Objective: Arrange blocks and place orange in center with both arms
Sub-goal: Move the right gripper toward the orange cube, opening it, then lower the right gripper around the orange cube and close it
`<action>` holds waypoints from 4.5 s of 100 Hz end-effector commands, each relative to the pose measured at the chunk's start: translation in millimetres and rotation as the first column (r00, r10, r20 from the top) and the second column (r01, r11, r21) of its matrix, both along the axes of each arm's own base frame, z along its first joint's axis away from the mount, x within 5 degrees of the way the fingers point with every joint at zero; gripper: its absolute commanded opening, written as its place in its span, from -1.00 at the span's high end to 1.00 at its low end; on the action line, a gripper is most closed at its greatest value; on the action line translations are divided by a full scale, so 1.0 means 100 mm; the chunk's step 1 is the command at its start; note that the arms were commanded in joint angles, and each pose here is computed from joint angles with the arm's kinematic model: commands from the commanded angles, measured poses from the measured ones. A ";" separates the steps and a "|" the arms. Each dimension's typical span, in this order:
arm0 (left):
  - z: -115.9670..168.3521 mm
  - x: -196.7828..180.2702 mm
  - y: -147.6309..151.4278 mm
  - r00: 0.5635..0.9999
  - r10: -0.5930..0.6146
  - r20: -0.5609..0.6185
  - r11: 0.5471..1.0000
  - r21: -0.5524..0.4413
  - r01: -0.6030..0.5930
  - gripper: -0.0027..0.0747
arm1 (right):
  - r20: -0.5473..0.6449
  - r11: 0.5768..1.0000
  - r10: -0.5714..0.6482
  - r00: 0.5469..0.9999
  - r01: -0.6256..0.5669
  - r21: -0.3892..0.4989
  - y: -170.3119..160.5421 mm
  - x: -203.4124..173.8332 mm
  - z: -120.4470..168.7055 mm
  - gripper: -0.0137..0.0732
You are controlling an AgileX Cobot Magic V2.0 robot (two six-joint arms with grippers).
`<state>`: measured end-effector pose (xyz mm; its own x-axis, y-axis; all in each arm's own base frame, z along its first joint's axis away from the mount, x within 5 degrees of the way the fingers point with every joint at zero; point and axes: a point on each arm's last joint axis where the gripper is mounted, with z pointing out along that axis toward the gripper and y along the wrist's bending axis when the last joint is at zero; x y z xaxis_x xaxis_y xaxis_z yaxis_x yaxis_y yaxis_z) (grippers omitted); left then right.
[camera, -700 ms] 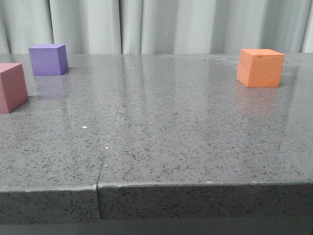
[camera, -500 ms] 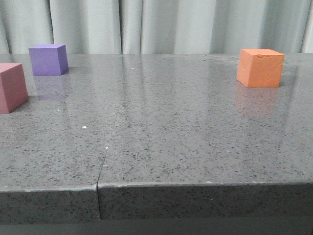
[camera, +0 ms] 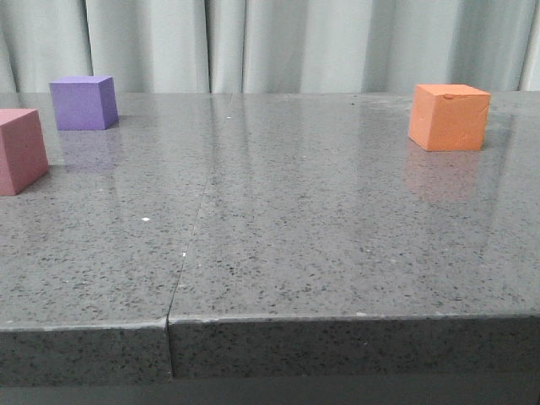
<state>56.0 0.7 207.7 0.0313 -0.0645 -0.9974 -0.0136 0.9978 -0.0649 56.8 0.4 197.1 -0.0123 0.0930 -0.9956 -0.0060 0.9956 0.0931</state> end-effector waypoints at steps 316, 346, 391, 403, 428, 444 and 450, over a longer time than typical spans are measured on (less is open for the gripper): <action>-0.05 -0.01 0.01 0.998 0.009 0.069 1.000 -0.015 -0.008 0.98 | -0.837 0.982 0.188 0.513 -0.115 0.150 0.52 3.37 1.83 -0.80; -0.05 -0.01 0.01 0.998 0.009 0.069 1.000 -0.015 -0.008 0.98 | -0.864 0.984 0.174 0.473 -0.105 0.141 0.54 3.59 1.56 -0.80; -0.05 -0.01 0.01 0.998 0.009 0.069 1.000 -0.015 -0.008 0.98 | -0.902 0.987 0.161 0.401 -0.091 0.135 0.55 3.77 1.19 -0.80; -0.05 -0.01 0.01 0.998 0.009 0.069 1.000 -0.015 -0.008 0.98 | -0.902 0.987 0.160 0.402 -0.091 0.135 0.55 3.79 1.17 -0.80; -0.05 -0.01 0.01 0.998 0.009 0.069 1.000 -0.015 -0.008 0.98 | -0.902 0.987 0.160 0.401 -0.091 0.135 0.55 3.79 1.17 -0.64; -0.05 -0.01 0.01 0.998 0.009 0.069 1.000 -0.015 -0.008 0.98 | -0.901 0.987 0.160 0.402 -0.091 0.135 0.55 3.79 1.17 -0.25; -0.05 -0.01 0.01 0.998 0.009 0.069 1.000 -0.015 -0.008 0.98 | -0.900 0.987 0.161 0.406 -0.091 0.135 0.55 3.79 1.17 -0.17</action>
